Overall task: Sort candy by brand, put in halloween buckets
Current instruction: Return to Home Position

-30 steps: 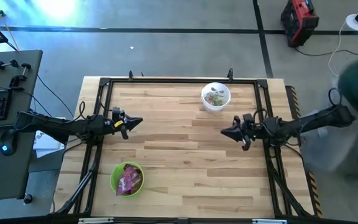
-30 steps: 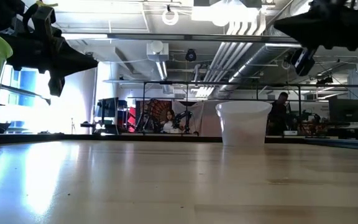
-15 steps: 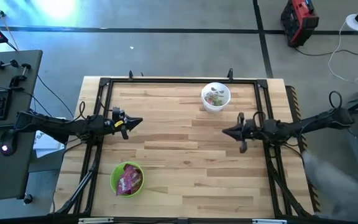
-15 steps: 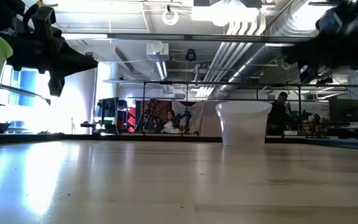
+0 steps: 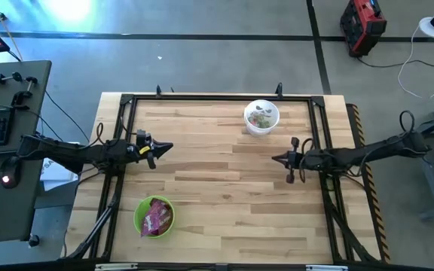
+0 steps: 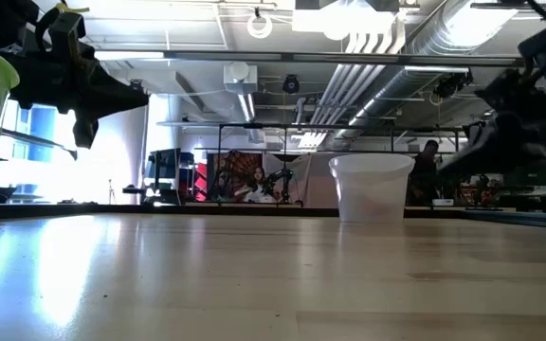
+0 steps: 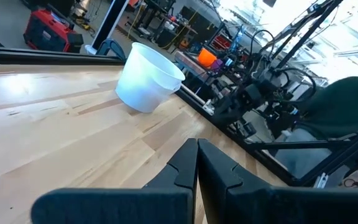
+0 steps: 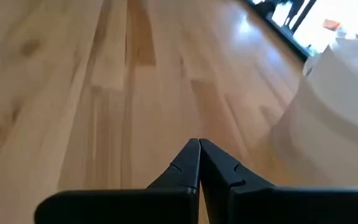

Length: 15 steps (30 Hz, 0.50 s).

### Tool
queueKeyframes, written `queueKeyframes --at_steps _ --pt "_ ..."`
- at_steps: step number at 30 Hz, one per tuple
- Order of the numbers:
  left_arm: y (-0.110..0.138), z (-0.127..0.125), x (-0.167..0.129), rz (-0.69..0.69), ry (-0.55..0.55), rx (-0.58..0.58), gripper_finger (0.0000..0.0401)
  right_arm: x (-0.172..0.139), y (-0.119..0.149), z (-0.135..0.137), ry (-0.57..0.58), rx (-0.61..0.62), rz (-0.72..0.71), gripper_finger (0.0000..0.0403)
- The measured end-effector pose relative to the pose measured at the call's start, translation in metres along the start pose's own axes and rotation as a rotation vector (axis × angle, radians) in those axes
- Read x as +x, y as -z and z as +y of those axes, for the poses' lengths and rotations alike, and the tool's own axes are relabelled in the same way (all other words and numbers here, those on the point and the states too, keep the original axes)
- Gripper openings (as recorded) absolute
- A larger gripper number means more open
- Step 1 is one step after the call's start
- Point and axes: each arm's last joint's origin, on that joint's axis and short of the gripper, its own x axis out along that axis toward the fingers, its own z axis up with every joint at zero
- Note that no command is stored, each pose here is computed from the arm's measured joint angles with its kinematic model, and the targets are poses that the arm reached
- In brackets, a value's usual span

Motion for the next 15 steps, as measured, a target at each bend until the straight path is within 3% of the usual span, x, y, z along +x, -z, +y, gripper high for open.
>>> queueKeyframes --at_steps 4,15 --pt "-0.001 0.000 -0.002 -0.005 0.004 -0.002 0.0000 -0.007 -0.005 -0.003 -0.017 0.026 -0.071 0.0000" --pt "-0.016 -0.004 -0.018 -0.129 0.091 -0.058 0.0000 -0.042 -0.030 -0.021 0.038 0.185 -0.500 0.0000"
